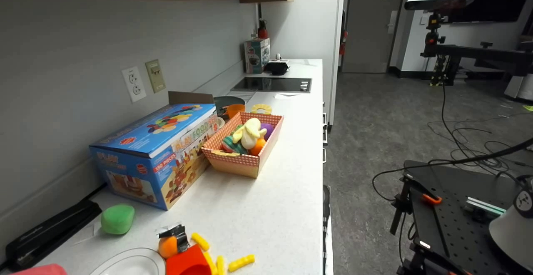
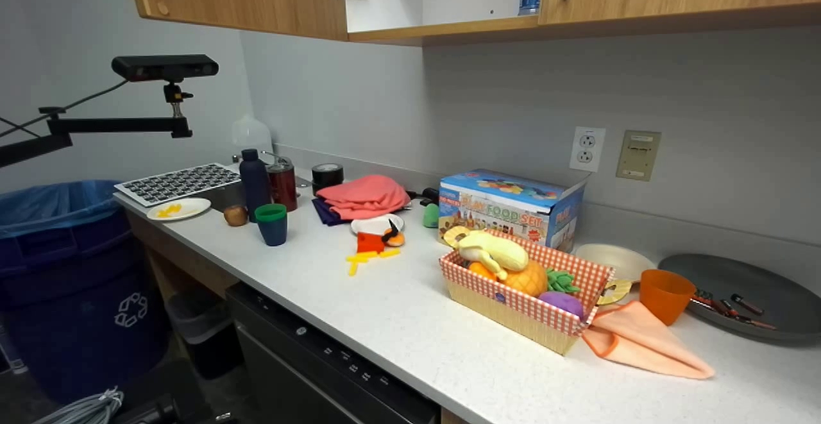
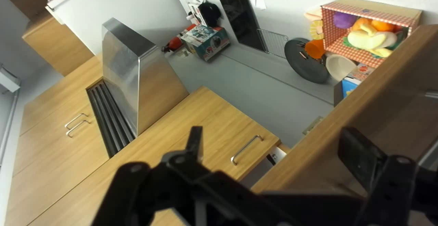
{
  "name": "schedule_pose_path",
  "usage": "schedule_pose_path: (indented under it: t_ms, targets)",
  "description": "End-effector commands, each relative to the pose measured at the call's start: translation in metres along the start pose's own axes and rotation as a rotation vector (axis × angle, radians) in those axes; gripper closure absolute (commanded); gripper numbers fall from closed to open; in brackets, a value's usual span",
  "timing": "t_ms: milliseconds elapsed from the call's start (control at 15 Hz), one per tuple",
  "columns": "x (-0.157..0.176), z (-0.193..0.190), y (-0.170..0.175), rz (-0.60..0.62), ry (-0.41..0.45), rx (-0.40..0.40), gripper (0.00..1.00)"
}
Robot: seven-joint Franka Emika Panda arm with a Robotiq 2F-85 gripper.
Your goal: Close the overhead cabinet door
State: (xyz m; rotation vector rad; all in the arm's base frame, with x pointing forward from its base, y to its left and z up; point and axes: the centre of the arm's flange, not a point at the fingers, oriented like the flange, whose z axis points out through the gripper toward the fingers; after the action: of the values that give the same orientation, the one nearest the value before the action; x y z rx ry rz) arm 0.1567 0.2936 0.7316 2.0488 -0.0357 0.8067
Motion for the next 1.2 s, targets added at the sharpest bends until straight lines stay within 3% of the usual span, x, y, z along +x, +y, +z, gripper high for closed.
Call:
schedule_pose_path:
  t_ms: [0,267,400,1067,1133]
  targets:
    - [-0.004,0.003,0.002,-0.022,-0.026,-0.118,0.00]
    - [-0.006,0.006,0.002,-0.024,-0.047,-0.169,0.00]
    - [-0.007,0.005,0.001,-0.040,-0.077,-0.140,0.00]
    - [-0.003,0.008,-0.001,-0.045,-0.055,-0.125,0.00]
    - [-0.001,0.021,-0.011,-0.072,-0.053,-0.127,0.00]
